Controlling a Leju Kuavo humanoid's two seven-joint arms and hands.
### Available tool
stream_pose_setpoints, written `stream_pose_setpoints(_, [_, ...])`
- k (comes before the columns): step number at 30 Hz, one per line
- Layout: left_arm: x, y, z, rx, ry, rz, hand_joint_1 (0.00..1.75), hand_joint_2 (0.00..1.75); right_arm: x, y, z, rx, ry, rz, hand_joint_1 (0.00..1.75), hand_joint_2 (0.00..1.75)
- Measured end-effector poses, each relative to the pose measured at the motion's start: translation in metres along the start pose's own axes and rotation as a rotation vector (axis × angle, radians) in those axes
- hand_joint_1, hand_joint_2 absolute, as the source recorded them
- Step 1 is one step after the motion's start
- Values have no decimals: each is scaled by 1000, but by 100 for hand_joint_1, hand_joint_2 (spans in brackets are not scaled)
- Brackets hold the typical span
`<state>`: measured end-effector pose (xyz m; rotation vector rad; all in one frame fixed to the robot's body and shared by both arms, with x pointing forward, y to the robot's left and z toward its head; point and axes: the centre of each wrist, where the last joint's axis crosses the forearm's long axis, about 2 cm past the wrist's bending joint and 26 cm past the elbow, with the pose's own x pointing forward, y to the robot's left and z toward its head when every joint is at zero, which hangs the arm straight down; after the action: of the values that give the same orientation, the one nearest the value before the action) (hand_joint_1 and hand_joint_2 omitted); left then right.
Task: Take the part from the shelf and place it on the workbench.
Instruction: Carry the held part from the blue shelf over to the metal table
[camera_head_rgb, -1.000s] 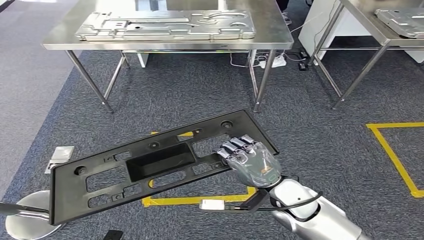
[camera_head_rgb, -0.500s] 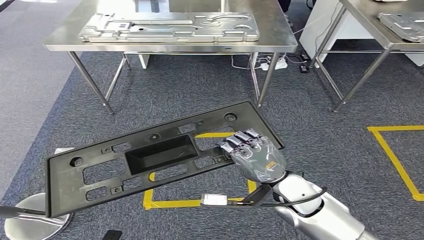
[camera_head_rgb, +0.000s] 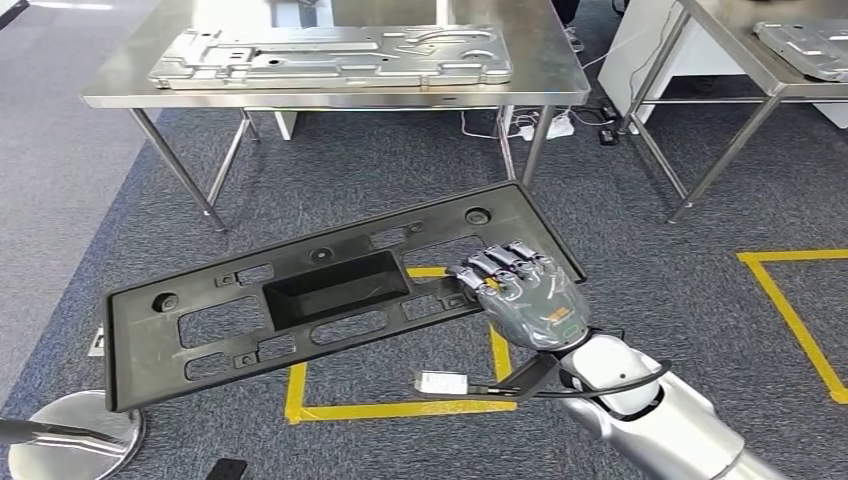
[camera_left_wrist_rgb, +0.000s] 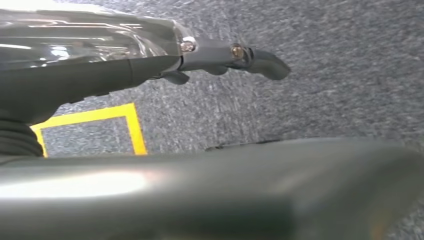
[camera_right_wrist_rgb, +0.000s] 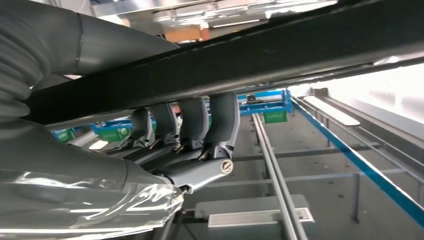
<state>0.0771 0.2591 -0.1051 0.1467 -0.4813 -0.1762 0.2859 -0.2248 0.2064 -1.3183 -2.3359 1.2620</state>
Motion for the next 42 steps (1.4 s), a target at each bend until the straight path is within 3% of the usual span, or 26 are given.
stream_pose_setpoints(42, [-9, -3, 3, -1, 23, -1, 0, 175, -4, -6, 11, 6, 7, 8, 175, 175])
